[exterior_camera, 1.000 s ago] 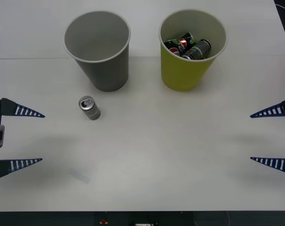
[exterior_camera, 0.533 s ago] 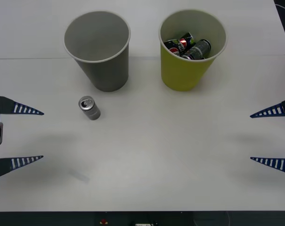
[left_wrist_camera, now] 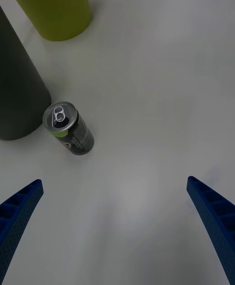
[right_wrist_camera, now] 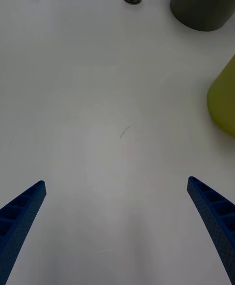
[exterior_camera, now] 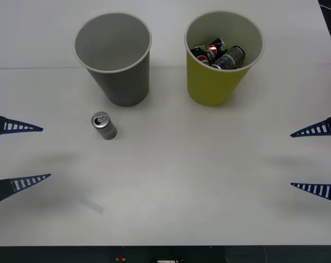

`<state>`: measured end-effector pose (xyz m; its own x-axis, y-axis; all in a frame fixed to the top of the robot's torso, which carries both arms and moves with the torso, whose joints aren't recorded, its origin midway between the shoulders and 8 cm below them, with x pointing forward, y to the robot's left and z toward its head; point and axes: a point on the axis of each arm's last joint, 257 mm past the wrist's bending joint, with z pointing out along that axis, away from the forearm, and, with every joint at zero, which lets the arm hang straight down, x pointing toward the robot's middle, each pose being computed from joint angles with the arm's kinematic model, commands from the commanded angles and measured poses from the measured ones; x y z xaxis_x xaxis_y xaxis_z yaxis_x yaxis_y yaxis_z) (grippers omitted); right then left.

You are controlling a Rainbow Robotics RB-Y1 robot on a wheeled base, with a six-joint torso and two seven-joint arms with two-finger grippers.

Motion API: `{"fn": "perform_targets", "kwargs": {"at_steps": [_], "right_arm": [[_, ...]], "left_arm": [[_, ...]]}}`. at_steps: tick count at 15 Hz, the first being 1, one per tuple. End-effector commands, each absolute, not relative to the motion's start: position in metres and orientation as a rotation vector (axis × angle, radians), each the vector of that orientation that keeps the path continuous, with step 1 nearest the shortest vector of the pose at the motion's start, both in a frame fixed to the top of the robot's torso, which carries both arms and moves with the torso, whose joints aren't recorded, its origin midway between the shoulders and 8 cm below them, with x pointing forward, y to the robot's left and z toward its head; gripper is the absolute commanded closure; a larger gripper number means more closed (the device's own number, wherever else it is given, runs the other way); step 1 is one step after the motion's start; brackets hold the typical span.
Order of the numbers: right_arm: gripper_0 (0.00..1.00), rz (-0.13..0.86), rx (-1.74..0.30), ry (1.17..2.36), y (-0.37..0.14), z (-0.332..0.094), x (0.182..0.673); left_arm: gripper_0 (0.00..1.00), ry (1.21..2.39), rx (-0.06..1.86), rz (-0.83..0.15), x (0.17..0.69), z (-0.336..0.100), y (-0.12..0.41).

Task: Put the can into the green bin and the plastic bottle into the gray bin

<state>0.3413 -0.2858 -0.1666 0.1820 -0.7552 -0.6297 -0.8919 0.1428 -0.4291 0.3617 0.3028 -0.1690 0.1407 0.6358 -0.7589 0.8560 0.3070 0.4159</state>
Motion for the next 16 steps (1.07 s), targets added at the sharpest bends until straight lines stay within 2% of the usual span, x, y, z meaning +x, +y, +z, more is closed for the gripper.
{"fn": "perform_targets", "kwargs": {"at_steps": [1, 5, 9, 13, 16], "right_arm": [[0.00, 0.209, -1.634, 1.596, -0.286, -0.167, 0.341], [0.00, 0.209, -1.634, 1.596, -0.286, -0.167, 0.341], [0.00, 0.209, -1.634, 1.596, -0.286, -0.167, 0.341], [0.00, 0.209, -1.634, 1.596, -0.286, -0.167, 0.341], [0.00, 0.209, -1.634, 1.596, -0.286, -0.167, 0.341]], "left_arm": [[0.00, 1.607, 1.228, -0.370, 0.369, -0.173, 0.303], [0.00, 1.640, 1.048, -0.444, 0.377, -0.183, 0.307], [0.00, 1.622, 0.864, -0.500, 0.383, -0.199, 0.314], [0.00, 1.602, 0.769, -0.433, 0.402, -0.209, 0.317], [0.00, 1.593, 0.723, -0.425, 0.424, -0.214, 0.301]]}}
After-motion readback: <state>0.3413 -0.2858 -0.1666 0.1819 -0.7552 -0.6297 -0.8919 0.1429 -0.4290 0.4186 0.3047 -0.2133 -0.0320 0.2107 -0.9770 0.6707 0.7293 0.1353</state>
